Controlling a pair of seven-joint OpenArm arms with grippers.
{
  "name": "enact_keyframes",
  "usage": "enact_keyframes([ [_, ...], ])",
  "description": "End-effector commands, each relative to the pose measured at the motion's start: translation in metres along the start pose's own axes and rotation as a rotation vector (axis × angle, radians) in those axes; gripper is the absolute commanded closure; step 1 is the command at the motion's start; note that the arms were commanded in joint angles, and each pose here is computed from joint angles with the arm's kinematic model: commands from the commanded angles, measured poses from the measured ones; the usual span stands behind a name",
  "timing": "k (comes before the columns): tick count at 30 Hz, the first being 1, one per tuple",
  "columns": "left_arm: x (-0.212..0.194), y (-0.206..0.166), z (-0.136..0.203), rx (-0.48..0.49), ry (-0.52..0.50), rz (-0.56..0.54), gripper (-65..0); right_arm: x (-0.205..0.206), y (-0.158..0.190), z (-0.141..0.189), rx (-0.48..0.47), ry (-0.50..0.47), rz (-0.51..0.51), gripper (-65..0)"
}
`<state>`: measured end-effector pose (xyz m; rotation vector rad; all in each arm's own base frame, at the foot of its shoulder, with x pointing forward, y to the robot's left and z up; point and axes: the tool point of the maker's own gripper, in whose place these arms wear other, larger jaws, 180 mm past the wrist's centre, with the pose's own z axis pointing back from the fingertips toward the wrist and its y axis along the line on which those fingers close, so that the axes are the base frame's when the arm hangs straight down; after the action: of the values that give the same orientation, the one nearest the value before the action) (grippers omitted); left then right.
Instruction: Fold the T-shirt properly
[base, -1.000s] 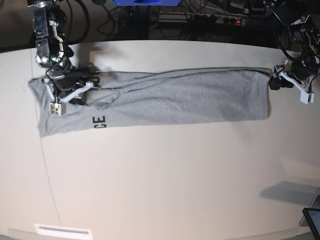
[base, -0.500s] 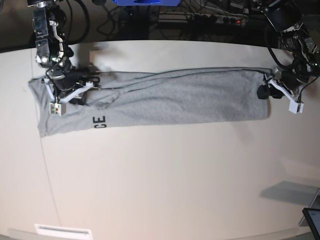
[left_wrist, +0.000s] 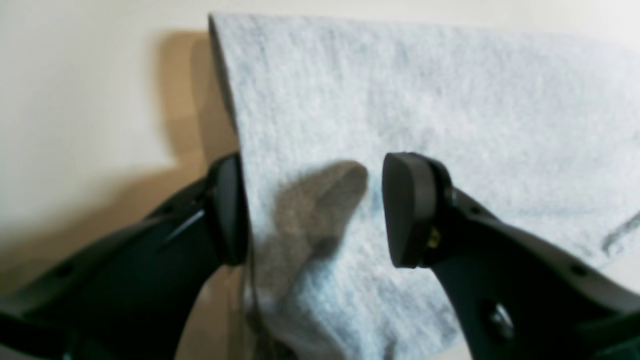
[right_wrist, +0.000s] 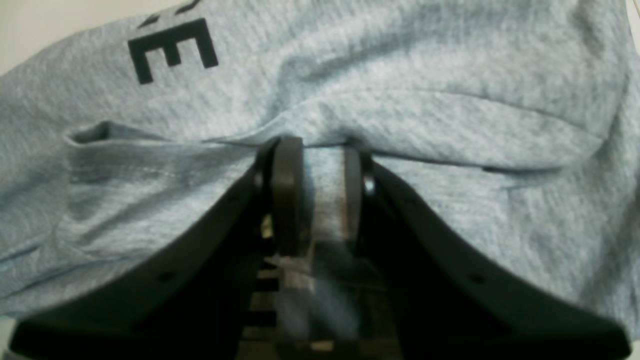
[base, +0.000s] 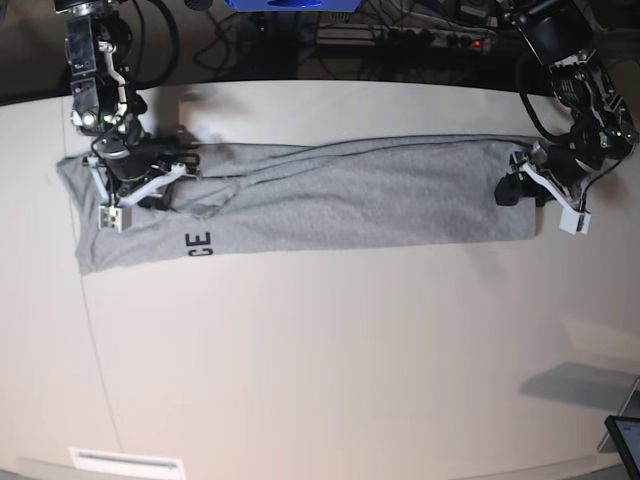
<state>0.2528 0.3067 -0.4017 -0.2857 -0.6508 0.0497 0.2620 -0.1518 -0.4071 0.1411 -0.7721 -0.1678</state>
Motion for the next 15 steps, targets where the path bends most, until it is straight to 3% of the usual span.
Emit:
enact_keyframes([
  [1, -0.0159, 0.0028, -0.0004, 0.019, 0.082, -0.01, -39.5, 0.0091, -0.0024, 0.001, -0.003, -0.024, 0.008, -14.5],
  [15, -0.0194, -0.0036, -0.0048, 0.004, 0.081, 0.003, -39.0, 0.0099, -0.0022, 0.0009, -0.003, -0.026, 0.008, -14.5],
])
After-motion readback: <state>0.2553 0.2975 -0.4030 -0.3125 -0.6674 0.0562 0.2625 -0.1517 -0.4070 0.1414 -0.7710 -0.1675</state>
